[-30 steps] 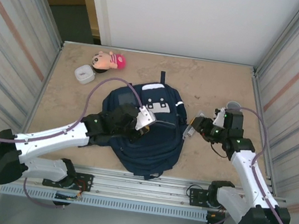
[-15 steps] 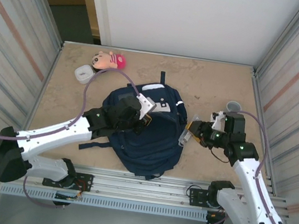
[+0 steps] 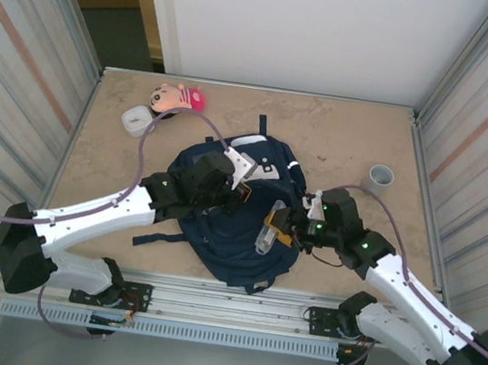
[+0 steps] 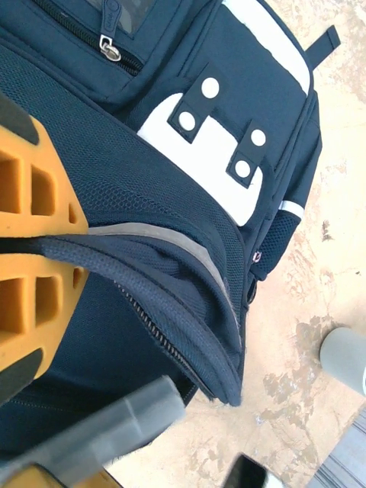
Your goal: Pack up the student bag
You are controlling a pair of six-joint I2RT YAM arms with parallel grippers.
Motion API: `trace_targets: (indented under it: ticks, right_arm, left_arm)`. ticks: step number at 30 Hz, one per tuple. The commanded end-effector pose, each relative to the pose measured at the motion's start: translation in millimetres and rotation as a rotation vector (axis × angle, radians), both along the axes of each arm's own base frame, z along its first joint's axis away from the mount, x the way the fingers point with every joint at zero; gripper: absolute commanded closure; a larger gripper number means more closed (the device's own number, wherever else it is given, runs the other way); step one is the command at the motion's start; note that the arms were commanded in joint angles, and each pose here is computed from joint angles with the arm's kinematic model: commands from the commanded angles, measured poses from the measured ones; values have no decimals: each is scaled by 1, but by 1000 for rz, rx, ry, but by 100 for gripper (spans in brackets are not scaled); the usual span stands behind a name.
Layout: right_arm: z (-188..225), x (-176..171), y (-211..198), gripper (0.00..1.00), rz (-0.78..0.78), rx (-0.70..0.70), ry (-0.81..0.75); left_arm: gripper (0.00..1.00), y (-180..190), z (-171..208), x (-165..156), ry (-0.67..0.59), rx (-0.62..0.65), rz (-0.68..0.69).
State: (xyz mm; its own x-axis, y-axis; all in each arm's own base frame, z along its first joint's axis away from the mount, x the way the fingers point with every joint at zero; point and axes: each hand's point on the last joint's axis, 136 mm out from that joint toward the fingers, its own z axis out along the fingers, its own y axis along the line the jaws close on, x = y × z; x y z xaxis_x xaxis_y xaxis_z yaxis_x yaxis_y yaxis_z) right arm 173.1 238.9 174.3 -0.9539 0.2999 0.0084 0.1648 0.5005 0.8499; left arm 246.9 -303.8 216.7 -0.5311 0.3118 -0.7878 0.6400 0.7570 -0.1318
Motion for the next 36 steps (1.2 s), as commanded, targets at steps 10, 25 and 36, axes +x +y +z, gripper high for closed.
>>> trace_targets:
  ticks: [10,25,36]
  right_arm:
    - [0,60,43,61,-152,105,8]
    - [-1,78,17,36,-303,77,-73]
    - [61,33,5,34,-90,149,-418]
  left_arm:
    - [100,-28,57,2,-27,-240,-39]
    - [100,-10,48,8,-60,-182,29]
    - [100,1,11,10,-40,-96,37]
